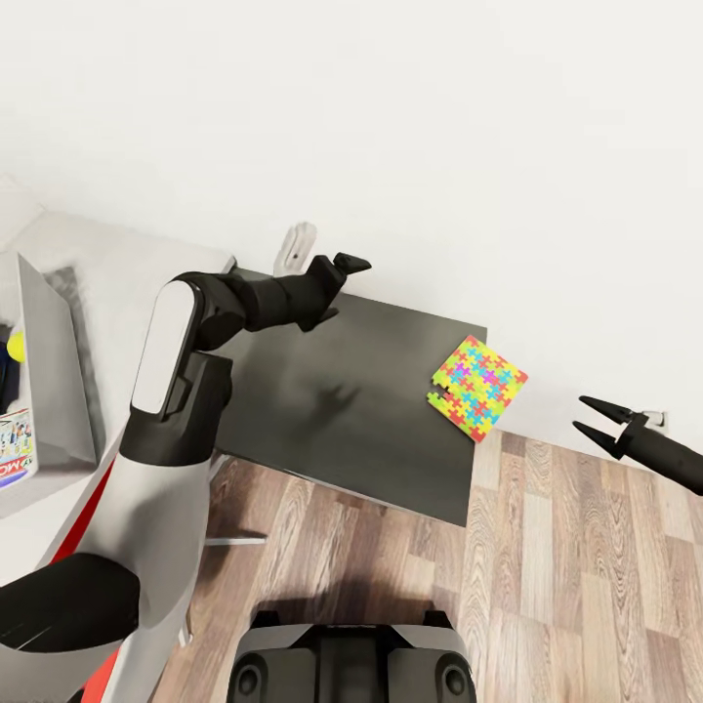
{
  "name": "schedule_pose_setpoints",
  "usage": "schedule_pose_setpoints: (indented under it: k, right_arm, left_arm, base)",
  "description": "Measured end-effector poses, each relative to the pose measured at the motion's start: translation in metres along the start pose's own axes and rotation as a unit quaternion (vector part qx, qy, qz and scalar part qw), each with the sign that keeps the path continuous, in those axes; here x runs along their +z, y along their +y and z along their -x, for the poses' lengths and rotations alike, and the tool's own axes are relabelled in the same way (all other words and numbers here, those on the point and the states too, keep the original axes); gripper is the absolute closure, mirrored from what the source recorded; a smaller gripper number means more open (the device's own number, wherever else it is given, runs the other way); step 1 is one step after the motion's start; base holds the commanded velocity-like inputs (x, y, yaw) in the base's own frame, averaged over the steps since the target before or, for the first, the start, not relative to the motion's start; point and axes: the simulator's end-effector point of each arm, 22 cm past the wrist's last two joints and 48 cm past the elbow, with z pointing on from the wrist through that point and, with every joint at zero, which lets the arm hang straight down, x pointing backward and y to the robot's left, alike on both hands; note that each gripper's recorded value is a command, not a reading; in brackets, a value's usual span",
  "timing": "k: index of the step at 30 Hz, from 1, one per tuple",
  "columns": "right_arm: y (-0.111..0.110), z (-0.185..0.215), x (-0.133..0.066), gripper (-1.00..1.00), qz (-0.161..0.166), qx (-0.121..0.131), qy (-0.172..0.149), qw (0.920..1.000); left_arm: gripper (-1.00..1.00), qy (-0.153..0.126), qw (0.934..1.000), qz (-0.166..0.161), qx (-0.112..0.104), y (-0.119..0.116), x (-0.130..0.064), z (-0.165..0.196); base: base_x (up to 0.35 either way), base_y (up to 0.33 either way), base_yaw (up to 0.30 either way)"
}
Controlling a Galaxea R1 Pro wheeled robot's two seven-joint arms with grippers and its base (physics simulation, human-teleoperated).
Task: Put all the toys in the child's room - the three board games (two on the bed and one on the table), the two jigsaw puzzles on the table, and the tennis ball on the table - inside the toy box on the table in the child's room.
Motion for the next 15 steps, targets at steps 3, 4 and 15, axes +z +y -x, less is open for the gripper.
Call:
schedule_pose_setpoints:
  k: [3,4,15]
  right_arm:
    - [0.0001,0.0008,-0.0001,-1.0,0.0,-0.002,-0.002,1.0]
    - [0.0002,0.0011,-0.0001,-1.0,0.0,-0.002,-0.002,1.0]
    - [0.0004,0.0017,0.0004,-1.0,0.001,-0.004,-0.004,1.0]
  left_arm:
    - [-1.0,-0.001,1.0,-0.001,0.001,-0.0014,-0.0002,0.0009]
    - [-1.0,-0.001,1.0,-0.001,0.001,-0.0019,-0.0003,0.0012]
    - [-1.0,-0.001,1.0,-0.003,0.002,-0.0041,-0.0004,0.0019]
  base:
    - [0.0,0.0,0.0]
    - [0.0,0.0,0.0]
    - [0.0,0.0,0.038]
